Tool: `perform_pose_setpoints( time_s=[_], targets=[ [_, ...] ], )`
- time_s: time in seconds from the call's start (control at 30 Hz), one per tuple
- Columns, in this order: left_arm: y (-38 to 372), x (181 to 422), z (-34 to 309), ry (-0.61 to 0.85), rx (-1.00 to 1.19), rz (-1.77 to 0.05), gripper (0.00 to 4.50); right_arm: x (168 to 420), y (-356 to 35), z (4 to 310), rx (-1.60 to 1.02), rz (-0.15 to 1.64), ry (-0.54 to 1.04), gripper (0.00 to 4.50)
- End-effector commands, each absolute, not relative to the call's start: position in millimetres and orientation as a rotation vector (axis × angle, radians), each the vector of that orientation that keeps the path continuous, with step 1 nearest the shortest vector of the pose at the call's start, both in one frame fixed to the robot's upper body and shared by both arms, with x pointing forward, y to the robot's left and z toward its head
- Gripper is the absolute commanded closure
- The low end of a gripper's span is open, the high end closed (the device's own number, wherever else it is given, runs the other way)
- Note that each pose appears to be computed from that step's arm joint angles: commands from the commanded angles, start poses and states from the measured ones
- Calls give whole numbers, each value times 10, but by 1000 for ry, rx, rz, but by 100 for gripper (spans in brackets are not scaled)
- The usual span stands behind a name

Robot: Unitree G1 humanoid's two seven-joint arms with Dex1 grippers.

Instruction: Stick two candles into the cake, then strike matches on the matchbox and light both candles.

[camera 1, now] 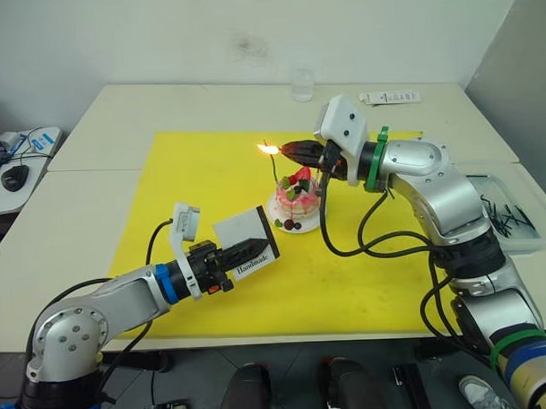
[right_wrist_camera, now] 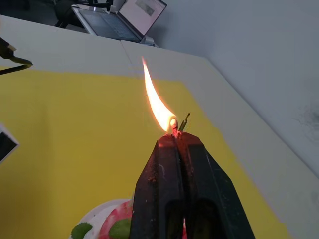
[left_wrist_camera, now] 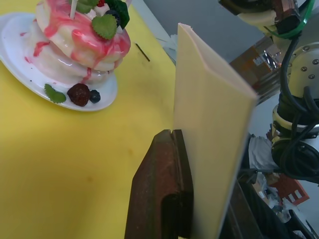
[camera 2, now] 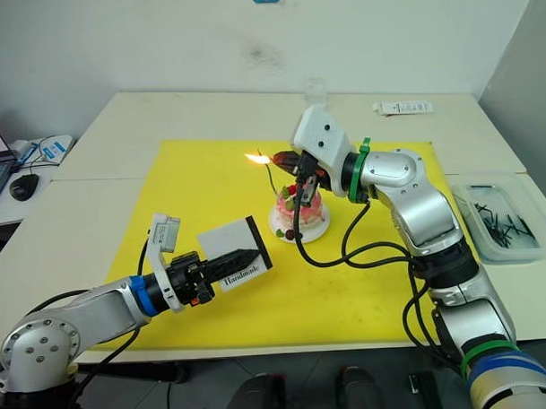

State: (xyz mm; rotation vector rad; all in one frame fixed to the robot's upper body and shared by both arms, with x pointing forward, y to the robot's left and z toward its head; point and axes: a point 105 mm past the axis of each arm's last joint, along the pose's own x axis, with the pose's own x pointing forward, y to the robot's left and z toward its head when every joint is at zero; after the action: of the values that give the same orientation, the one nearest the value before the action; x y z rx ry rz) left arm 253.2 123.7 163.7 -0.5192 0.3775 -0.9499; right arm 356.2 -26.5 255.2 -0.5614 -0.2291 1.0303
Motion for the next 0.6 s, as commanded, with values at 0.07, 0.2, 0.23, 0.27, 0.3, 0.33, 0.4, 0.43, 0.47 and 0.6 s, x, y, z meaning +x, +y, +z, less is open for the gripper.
perform_pose_setpoints(
  time_s=[0.07,0.2,0.23,0.27,0.3,0.33,0.4,0.43,0.47,0.6],
  targets=[
    [1158,2517,1747,329,-514,-992,450,3599,-199,2731,-584,986,-299,449],
    [1126,2513,1753,326,-518,-1001,450,3673,-174,2755,-587,949,-300,449],
    [1124,2511,1752,326,-518,-1002,450,3679,-164,2763,-586,948,-302,449],
    [1123,2511,1752,326,-519,-1003,450,3684,-154,2773,-585,946,-305,449],
    [1123,2511,1751,326,-519,-1003,450,3687,-145,2781,-584,946,-307,449],
    [1120,2507,1749,326,-519,-1004,450,3685,-134,2784,-585,948,-310,449],
    [1115,2503,1748,325,-520,-1005,450,3682,-117,2788,-586,951,-312,449],
    [1112,2502,1748,325,-520,-1006,450,3680,-109,2787,-588,954,-313,449],
    [1110,2502,1748,324,-520,-1007,450,3680,-103,2785,-590,956,-313,449],
    [1100,2492,1748,324,-519,-1010,450,3673,-101,2753,-603,965,-305,449]
  ],
)
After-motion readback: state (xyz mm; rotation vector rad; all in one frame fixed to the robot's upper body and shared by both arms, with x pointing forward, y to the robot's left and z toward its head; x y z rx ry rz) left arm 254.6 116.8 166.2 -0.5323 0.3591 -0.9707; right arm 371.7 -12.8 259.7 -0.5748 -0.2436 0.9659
